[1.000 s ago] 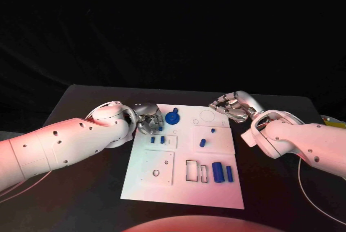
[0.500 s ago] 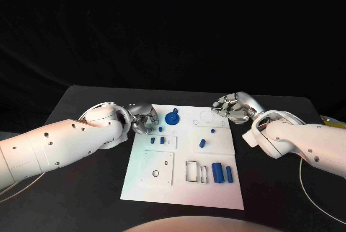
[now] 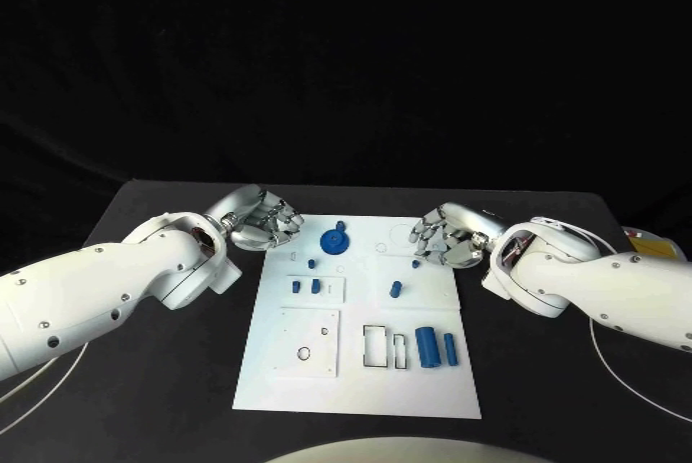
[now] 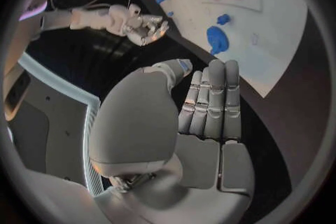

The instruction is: Assemble the parts on the task board

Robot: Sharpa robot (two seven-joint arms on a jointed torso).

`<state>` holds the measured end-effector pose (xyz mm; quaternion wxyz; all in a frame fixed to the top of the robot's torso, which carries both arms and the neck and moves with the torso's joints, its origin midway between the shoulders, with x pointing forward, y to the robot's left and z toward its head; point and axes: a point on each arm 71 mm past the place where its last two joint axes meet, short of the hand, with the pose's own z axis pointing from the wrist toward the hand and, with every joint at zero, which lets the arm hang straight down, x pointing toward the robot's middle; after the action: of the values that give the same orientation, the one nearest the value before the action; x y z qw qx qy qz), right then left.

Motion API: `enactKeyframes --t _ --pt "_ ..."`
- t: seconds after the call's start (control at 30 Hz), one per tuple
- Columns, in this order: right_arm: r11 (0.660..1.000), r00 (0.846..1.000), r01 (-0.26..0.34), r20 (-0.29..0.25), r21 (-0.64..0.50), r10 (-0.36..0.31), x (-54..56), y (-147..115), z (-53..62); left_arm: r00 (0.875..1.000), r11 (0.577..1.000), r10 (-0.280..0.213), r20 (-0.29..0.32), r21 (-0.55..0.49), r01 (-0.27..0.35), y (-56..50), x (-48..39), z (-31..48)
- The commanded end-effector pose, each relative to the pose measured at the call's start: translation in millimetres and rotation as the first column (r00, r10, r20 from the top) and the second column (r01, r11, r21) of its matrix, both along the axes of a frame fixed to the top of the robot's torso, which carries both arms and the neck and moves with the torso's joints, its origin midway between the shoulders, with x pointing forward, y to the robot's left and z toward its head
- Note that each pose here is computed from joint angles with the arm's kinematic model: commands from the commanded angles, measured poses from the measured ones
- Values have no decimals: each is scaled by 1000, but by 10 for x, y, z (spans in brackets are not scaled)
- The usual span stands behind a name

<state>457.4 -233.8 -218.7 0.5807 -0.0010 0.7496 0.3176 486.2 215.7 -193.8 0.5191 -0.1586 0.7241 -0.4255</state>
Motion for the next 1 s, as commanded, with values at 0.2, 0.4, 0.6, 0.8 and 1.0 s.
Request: enactKeyframes --t 0.2,0.4,0.6,0.8,1.0 --pt "908 983 -90 109 -409 146 -68 134 -32 974 849 160 -158 -481 -218 191 -29 109" --pt "884 972 -82 158 -461 172 -94 234 -9 973 812 152 -176 -538 -224 256 -70 133" --pt "875 965 -80 184 -477 188 -106 300 2 971 794 150 -187 -563 -231 297 -88 141" --pt "873 964 -94 177 -478 200 -118 349 -13 969 788 152 -193 -568 -237 322 -92 140" --pt "868 966 -100 160 -487 201 -122 362 -42 967 788 159 -200 -565 -246 351 -81 130"
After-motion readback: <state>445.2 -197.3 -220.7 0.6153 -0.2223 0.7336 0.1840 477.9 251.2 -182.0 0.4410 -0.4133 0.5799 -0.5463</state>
